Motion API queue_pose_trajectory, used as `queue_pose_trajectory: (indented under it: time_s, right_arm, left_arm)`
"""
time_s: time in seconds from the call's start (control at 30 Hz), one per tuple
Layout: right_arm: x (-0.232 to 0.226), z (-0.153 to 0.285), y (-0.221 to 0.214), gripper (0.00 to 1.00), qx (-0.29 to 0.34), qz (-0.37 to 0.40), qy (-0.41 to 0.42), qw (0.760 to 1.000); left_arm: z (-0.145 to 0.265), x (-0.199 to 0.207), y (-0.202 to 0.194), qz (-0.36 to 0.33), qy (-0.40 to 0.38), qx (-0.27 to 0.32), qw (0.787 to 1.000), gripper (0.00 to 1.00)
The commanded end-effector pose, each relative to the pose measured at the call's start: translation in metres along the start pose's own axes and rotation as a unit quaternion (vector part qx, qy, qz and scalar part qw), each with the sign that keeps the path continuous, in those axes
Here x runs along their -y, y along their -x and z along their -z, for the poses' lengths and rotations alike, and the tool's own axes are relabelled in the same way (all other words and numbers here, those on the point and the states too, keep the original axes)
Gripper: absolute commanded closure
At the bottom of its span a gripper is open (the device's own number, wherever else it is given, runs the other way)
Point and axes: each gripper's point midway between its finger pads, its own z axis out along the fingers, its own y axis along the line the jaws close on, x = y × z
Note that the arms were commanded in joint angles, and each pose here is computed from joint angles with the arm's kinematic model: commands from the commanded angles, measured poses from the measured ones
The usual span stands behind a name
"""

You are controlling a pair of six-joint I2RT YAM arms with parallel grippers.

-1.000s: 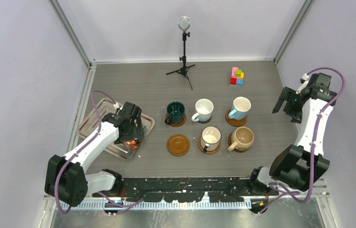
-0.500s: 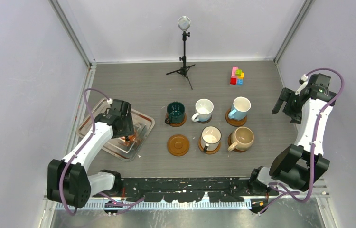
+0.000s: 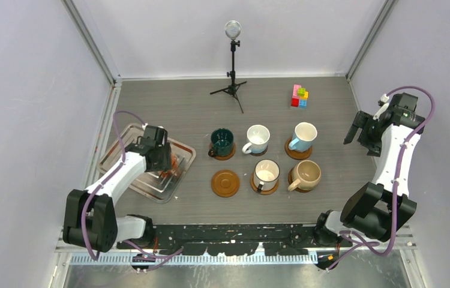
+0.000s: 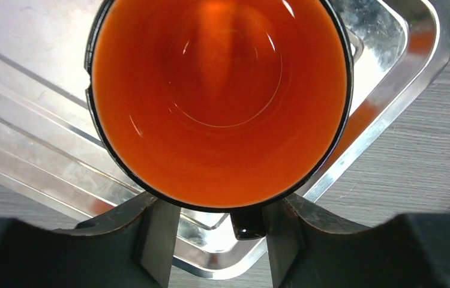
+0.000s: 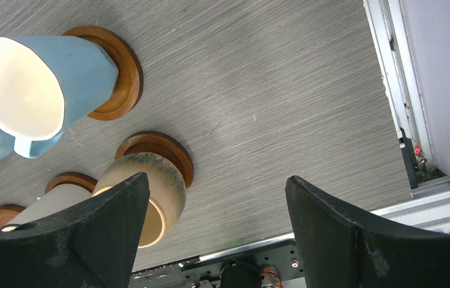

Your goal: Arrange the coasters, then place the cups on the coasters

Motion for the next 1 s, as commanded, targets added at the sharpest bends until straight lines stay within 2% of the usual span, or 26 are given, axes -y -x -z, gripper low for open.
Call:
queue_pose_trajectory:
  time_s: [0.0, 0.07, 0.23, 0.33, 0.57, 0.77, 0.87, 0.97]
  right_arm:
    - [0.0, 0.006, 0.0, 0.12, 0.009, 0.003, 0.0, 1.0]
    - [0.0, 0.006, 0.0, 0.12, 0.008, 0.003, -0.001, 1.0]
    - [0.001, 0.006, -0.002, 0.12, 0.008, 0.002, -0.002, 1.0]
    - [0.0, 0.006, -0.002, 0.12, 0.008, 0.001, 0.0, 1.0]
    - [-0.001, 0.005, -0.003, 0.12, 0.006, 0.001, 0.005, 1.0]
    - [-0.003, 0.005, -0.004, 0.12, 0.004, 0.002, 0.01, 1.0]
    - [-0.006, 0.007, -0.004, 0.12, 0.006, 0.005, 0.018, 1.0]
    - [-0.007, 0.01, -0.004, 0.12, 0.008, 0.011, 0.022, 1.0]
  left_arm:
    - [-0.005, 0.007, 0.019, 0.003, -0.015, 0.027, 1.0, 0.52]
    - [-0.005, 0.006, 0.021, 0.005, -0.013, 0.03, 0.999, 0.58]
    - [-0.003, 0.0, 0.024, 0.006, 0.003, 0.034, 0.999, 0.88]
    - [0.001, 0.002, 0.031, 0.001, -0.005, 0.046, 0.999, 0.98]
    - [0.025, 0.015, 0.052, -0.024, -0.055, 0.107, 0.992, 1.0]
    - [0.055, 0.036, 0.052, -0.054, -0.122, 0.15, 0.98, 1.0]
    - [0.073, 0.055, 0.044, -0.086, -0.179, 0.165, 0.966, 1.0]
    - [0.096, 0.078, 0.029, -0.144, -0.235, 0.188, 0.943, 1.0]
